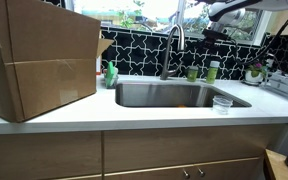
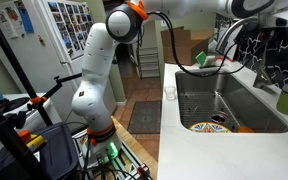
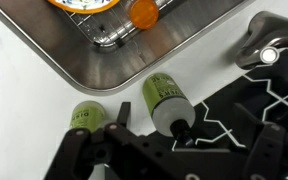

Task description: Push the pump on the soap bottle once

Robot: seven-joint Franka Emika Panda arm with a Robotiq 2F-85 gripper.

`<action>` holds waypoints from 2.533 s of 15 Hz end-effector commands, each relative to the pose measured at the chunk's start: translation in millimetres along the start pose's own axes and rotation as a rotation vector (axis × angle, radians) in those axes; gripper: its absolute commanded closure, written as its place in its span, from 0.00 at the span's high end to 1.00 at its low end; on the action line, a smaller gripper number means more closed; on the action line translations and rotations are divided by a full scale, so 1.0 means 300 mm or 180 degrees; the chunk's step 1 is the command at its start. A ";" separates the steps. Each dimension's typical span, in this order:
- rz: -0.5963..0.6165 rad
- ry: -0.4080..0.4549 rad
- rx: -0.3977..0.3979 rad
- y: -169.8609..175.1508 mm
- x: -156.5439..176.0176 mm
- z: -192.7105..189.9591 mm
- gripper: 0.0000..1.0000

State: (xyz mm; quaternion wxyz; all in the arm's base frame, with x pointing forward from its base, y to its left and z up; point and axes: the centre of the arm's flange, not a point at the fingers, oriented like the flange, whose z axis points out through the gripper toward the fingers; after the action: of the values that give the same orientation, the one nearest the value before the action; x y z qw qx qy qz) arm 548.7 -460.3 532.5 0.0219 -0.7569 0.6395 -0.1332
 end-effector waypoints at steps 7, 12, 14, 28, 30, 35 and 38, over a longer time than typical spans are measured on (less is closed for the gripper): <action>-0.0660 0.0211 -0.0021 -0.084 0.188 -0.024 0.42; -0.0896 0.0285 0.0010 -0.112 0.212 0.024 0.04; -0.0868 0.0334 0.0122 -0.119 0.218 0.019 0.00; -0.0677 0.0163 0.0195 -0.130 0.263 0.126 0.00; -0.0666 0.0076 0.0178 -0.130 0.260 0.142 0.00; -0.0448 0.0083 0.0375 -0.113 0.269 0.114 0.00; -0.0398 0.0103 0.0609 -0.110 0.273 0.062 0.00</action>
State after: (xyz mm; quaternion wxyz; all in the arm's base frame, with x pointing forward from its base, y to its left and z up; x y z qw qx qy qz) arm 591.0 -522.9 518.7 0.0415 -0.8001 0.5692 -0.1844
